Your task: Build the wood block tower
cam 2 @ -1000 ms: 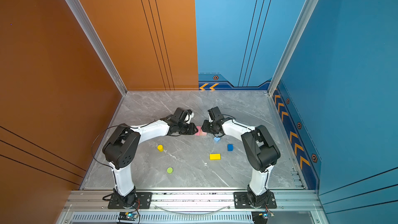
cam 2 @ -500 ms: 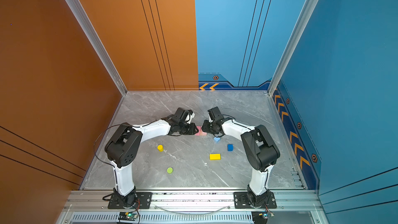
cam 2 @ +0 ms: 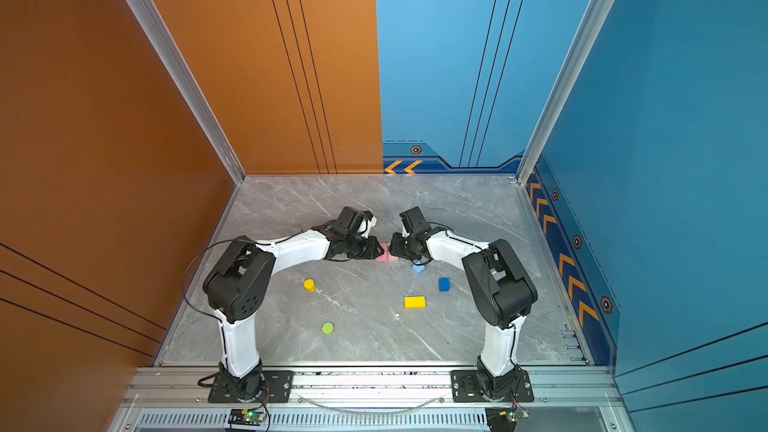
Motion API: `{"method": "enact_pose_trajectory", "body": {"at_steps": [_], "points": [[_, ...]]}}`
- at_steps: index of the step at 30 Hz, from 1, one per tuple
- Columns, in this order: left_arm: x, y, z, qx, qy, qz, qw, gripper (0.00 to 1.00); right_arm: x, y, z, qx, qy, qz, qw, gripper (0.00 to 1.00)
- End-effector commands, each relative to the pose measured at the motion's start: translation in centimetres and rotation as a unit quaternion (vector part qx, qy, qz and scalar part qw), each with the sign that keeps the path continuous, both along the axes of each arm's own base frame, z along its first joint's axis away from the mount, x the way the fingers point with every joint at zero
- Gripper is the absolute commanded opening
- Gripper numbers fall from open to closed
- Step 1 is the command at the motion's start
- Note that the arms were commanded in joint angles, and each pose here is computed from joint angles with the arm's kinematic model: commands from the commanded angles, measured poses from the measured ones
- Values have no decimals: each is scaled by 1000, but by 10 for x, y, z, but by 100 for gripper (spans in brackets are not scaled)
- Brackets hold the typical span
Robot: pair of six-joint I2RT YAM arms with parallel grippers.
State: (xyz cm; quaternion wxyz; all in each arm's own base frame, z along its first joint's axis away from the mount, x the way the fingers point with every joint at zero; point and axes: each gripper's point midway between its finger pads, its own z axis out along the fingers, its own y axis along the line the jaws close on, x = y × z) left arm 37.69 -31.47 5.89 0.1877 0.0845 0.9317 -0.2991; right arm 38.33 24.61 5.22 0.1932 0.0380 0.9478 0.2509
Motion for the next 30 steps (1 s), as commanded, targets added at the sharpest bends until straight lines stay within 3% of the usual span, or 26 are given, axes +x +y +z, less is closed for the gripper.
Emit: {"method": "enact_pose_trajectory", "body": {"at_steps": [1, 30], "points": [[-2, -4, -3, -3, 13, -8, 1000, 25, 6, 11, 7, 15, -6, 3, 1000, 35], [3, -4, -4, 4, 14, -9, 1000, 25, 2, 12, 7, 8, -1, 7, 1000, 31]]}}
